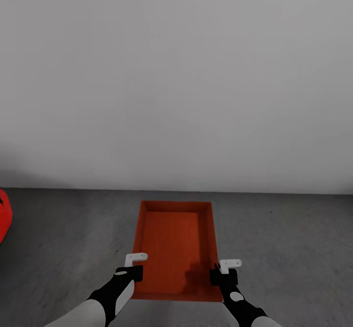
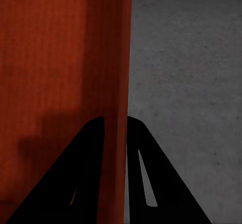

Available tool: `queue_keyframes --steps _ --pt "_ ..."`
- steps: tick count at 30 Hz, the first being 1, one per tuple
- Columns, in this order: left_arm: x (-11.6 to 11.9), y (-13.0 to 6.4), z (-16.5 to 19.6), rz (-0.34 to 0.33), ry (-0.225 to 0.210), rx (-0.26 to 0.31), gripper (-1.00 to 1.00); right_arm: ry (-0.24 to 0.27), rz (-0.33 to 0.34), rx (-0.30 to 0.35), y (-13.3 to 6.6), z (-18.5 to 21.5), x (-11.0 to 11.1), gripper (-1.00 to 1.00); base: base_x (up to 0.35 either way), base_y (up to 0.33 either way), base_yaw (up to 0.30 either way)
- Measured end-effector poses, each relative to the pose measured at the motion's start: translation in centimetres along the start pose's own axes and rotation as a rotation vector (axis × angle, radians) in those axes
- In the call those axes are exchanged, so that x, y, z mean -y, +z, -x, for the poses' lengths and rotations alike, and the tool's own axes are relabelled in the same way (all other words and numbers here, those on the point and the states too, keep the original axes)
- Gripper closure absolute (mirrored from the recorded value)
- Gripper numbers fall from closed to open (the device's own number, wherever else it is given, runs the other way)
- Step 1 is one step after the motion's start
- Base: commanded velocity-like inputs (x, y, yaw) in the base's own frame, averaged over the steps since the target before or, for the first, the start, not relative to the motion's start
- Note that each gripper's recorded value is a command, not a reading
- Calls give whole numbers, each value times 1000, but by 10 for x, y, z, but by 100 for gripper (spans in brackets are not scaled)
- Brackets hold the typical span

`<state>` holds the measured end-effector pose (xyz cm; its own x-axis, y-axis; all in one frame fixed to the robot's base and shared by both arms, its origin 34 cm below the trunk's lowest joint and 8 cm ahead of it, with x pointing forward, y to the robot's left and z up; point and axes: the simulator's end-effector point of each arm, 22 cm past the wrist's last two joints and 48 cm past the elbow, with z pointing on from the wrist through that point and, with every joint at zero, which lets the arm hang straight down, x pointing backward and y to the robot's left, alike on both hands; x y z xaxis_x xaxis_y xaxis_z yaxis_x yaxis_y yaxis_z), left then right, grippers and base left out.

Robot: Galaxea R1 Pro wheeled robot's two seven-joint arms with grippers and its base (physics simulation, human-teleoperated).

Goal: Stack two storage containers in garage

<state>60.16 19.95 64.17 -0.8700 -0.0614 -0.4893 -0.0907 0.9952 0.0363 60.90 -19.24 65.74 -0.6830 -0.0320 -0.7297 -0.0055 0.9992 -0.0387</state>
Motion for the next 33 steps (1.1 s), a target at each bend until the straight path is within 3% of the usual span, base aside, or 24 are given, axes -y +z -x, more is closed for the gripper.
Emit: queue_keyframes --steps 33 --pt "0 5 -9 1 1 -19 100 -2 0 -19 2 -10 0 100 0 0 0"
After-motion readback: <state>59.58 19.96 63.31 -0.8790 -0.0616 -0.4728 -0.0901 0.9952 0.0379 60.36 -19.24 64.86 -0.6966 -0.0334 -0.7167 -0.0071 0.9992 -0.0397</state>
